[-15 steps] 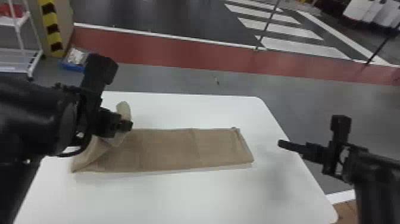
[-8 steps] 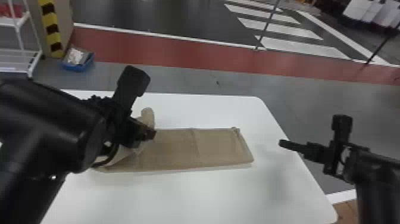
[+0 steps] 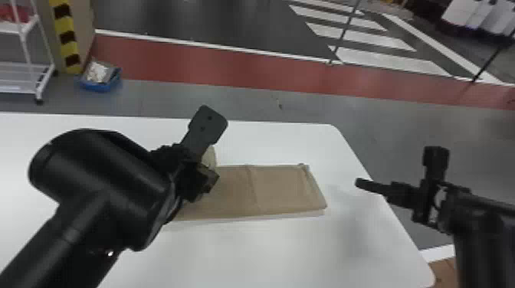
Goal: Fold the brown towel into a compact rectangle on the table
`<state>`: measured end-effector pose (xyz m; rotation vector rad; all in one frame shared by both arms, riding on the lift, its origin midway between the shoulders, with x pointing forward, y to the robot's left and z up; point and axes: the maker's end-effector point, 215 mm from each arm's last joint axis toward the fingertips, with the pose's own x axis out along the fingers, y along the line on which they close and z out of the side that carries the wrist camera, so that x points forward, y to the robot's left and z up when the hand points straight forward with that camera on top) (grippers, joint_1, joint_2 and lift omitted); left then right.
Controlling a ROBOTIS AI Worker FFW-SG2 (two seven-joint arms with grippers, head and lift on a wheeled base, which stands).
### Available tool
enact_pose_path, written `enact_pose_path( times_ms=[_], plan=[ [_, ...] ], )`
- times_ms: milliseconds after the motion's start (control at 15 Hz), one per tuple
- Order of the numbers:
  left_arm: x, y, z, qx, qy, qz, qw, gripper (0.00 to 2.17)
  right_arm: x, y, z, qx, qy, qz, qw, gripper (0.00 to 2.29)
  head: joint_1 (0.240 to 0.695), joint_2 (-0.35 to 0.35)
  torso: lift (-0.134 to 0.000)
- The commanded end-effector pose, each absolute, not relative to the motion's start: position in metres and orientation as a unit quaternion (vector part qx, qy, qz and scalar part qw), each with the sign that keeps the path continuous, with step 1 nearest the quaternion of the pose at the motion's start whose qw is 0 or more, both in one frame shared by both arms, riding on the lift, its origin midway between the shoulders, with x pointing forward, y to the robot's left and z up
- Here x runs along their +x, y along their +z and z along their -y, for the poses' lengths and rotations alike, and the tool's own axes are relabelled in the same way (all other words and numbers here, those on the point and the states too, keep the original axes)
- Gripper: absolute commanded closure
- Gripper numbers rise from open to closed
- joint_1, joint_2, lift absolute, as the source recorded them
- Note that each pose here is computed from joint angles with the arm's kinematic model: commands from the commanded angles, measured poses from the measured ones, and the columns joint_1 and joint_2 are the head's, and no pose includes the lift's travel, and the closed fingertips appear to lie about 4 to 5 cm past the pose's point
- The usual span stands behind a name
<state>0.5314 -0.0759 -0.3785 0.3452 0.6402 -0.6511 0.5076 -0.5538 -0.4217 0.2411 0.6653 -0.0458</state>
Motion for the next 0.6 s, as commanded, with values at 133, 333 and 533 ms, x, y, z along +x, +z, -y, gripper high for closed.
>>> enact_pose_path(
  times_ms=[133, 333, 533],
  plan=[
    [0.529, -0.378, 0.100, 0.173, -0.329, -0.279, 0.885, 0.00, 0.508, -0.421, 0.553, 0.118, -0.021, -0.326, 0.938, 0.06, 0.695, -0.350, -0.124],
    [0.512, -0.381, 0.104, 0.165, -0.342, -0.287, 0.880, 0.03, 0.508, -0.421, 0.554, 0.120, -0.022, -0.325, 0.938, 0.06, 0.695, -0.350, -0.124],
    [0.496, -0.377, 0.108, 0.158, -0.350, -0.288, 0.877, 0.04, 0.502, -0.424, 0.550, 0.132, -0.023, -0.336, 0.932, 0.06, 0.695, -0.350, -0.124]
  ],
)
